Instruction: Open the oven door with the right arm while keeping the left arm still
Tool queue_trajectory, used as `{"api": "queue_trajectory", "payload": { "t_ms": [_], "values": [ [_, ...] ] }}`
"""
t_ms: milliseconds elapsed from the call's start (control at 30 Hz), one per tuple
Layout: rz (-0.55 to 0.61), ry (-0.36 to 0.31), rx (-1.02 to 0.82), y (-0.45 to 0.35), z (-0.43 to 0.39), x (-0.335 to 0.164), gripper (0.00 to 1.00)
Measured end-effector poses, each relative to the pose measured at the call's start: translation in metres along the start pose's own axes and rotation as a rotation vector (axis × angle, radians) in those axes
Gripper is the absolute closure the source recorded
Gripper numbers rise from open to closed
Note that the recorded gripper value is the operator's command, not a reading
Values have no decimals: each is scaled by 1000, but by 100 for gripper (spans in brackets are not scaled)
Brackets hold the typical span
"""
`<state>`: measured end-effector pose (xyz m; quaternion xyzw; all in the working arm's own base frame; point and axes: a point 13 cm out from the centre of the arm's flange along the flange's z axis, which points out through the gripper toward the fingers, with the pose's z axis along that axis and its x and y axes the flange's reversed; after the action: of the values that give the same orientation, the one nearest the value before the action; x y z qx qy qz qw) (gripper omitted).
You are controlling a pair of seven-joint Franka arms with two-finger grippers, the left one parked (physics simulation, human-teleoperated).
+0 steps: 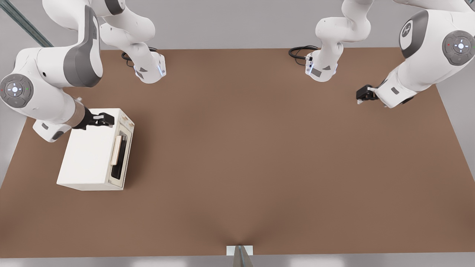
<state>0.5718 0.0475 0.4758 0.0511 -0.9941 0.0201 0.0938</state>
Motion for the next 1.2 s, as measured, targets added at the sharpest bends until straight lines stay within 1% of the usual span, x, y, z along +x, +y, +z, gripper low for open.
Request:
{"api": "queue_trajectory", "payload": {
  "t_ms": [33,67,100,133,200,300,333,367,467,633,733,800,1000,1200],
  "values": [
    [0,-12,2,0,-1,-3,0],
    [0,-9,5,0,5,-7,0],
    [-4,32,13,3,30,-20,60],
    [-24,84,31,18,60,-32,79],
    [-96,172,175,57,106,-50,79],
    [-123,297,460,73,167,-63,79],
    [-114,320,555,72,177,-65,79],
    [-87,329,631,61,179,-67,79],
    [0,333,763,32,176,-66,79],
    [95,376,849,-5,188,-44,79],
    [137,362,867,-15,201,-46,79],
    [154,341,876,-12,206,-49,79],
    [200,308,893,-15,226,-51,79],
    [236,304,914,-21,243,-48,79]
  ]
}}
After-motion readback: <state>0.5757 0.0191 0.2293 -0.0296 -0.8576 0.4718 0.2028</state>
